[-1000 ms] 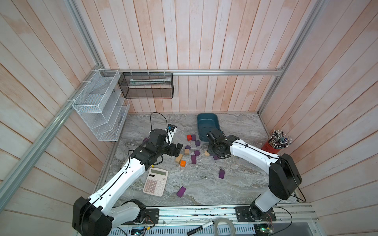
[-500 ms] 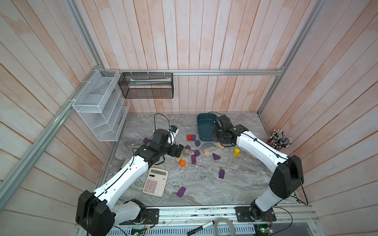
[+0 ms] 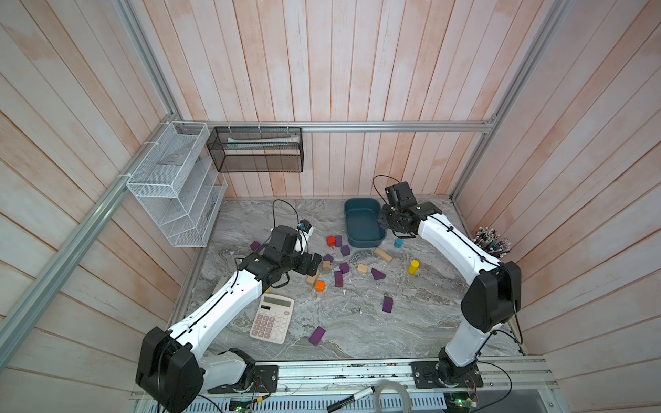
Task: Pick purple bricks into the storage bin
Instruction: Place the building block in the storage box.
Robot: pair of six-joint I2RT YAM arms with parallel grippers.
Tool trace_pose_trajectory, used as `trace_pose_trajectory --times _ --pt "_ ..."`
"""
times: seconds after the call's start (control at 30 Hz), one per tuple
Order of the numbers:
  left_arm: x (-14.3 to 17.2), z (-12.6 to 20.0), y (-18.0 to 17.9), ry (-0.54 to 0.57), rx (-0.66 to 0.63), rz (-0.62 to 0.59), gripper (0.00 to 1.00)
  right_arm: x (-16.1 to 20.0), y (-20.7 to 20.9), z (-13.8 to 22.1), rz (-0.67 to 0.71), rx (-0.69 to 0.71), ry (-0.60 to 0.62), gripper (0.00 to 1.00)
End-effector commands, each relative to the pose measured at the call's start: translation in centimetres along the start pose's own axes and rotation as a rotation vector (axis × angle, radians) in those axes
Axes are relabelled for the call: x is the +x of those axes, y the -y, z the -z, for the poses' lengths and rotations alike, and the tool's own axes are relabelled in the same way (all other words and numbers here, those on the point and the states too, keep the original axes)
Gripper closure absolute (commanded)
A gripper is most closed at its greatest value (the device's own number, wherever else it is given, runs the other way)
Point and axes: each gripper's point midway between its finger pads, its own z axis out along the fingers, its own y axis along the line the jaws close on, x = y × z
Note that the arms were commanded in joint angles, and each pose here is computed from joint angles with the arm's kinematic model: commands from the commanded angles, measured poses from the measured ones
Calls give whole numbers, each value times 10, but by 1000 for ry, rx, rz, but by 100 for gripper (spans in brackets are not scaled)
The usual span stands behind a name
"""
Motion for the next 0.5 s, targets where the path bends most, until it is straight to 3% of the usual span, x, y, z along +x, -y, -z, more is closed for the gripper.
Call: trace_pose_trajectory --times 0.0,0.23,0.47 --pt "4 0 4 -16 -17 -20 3 -27 -3 -2 10 -41 47 77" --pt "9 -5 13 -39 -10 -51 3 -53 -6 -35 24 -66 67 77" --pt "12 -8 9 -51 -36 -55 3 -51 -23 -79 100 -89 16 77"
